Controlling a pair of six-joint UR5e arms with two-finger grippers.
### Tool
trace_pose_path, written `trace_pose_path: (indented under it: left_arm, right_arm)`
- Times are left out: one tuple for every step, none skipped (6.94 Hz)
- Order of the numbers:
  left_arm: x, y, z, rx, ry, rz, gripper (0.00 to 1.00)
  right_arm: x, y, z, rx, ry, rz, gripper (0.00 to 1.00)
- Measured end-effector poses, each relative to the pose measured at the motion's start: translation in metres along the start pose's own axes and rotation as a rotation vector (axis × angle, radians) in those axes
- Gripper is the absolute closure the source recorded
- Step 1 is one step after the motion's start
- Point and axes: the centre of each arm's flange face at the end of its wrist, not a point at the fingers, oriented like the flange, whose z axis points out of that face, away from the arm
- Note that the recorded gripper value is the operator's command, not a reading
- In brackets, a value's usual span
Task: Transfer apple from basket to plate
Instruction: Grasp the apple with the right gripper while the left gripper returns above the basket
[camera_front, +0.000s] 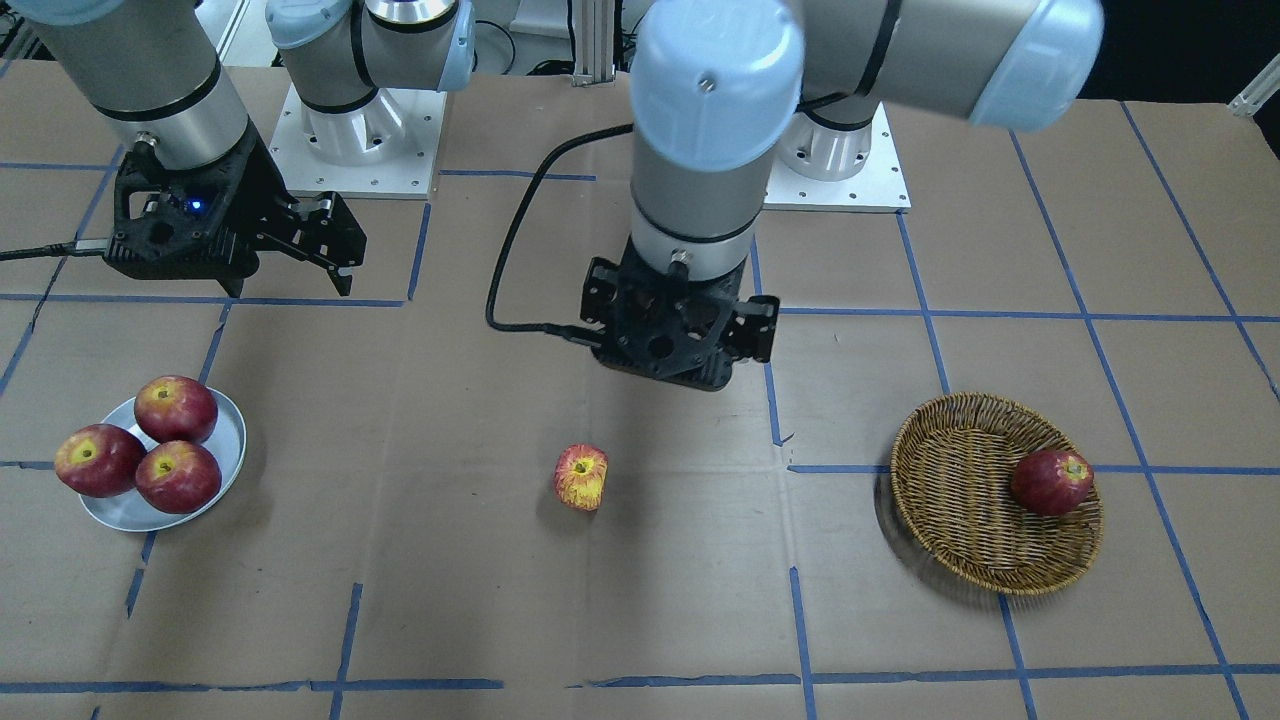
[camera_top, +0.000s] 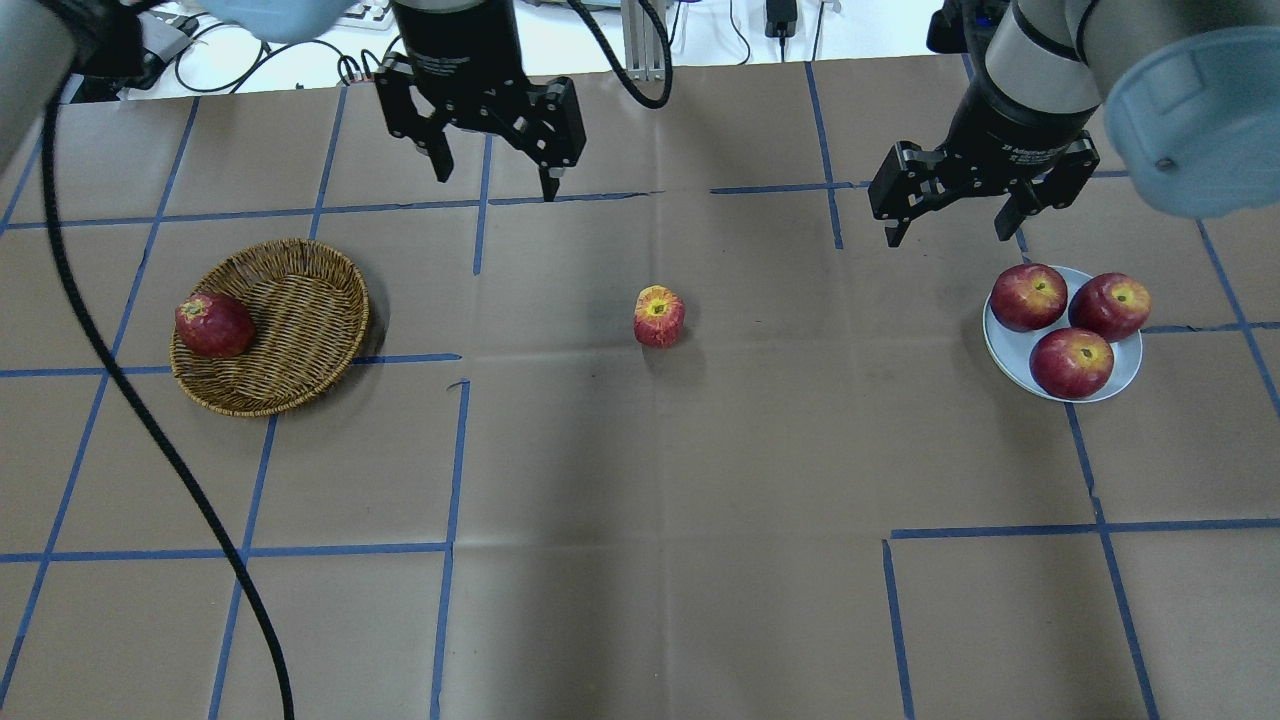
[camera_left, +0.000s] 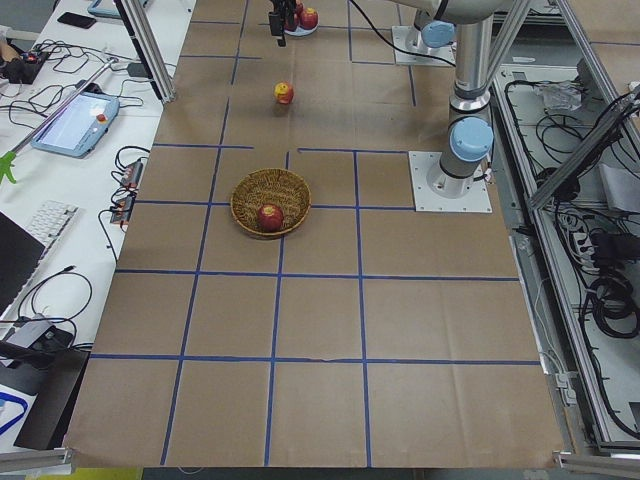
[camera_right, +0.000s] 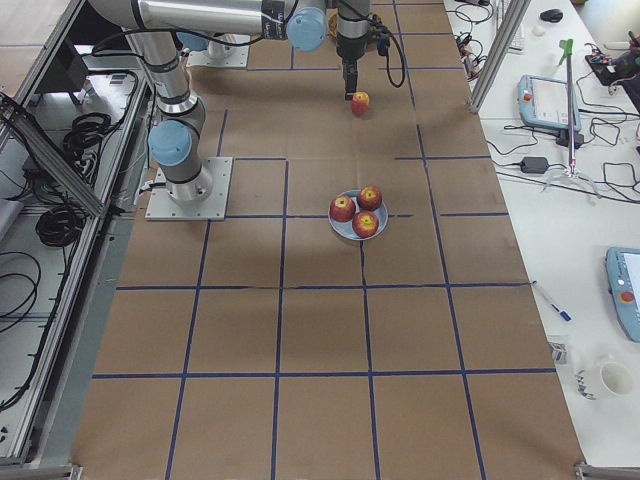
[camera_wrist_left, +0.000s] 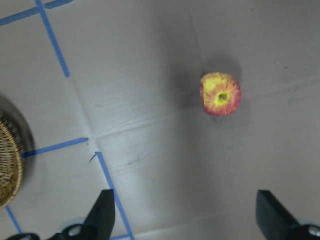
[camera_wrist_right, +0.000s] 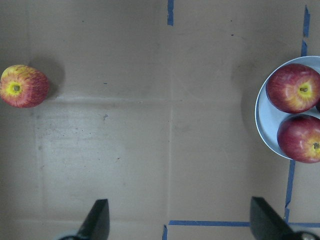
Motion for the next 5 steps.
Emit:
trace_pose_path:
  left_arm:
    - [-0.019,0.026,-0.018,-0.010,0.007,0.004,0.01]
    - [-0.027,0.050,-0.023,-0.022,0.014,0.016,0.01]
    - [-0.030,0.070,-0.017,-0.023,0.015,0.020,0.01]
    - [-0.032,0.082,-0.006,-0.006,0.012,0.021,0.01]
    - [-0.032,0.093,0.003,0.010,0.009,0.021,0.01]
  right_arm:
    - [-0.002,-0.002,0.001,0.006,0.000,0.002,0.00]
    - [-0.007,-0.005,0.006,0.008,-0.002,0.017,0.00]
    - [-0.022,-0.011,0.014,0.014,-0.004,0.038,0.00]
    - [-0.052,-0.016,0.028,0.024,-0.004,0.042,0.00]
    - [-0.090,-0.020,0.048,0.032,-0.006,0.048,0.00]
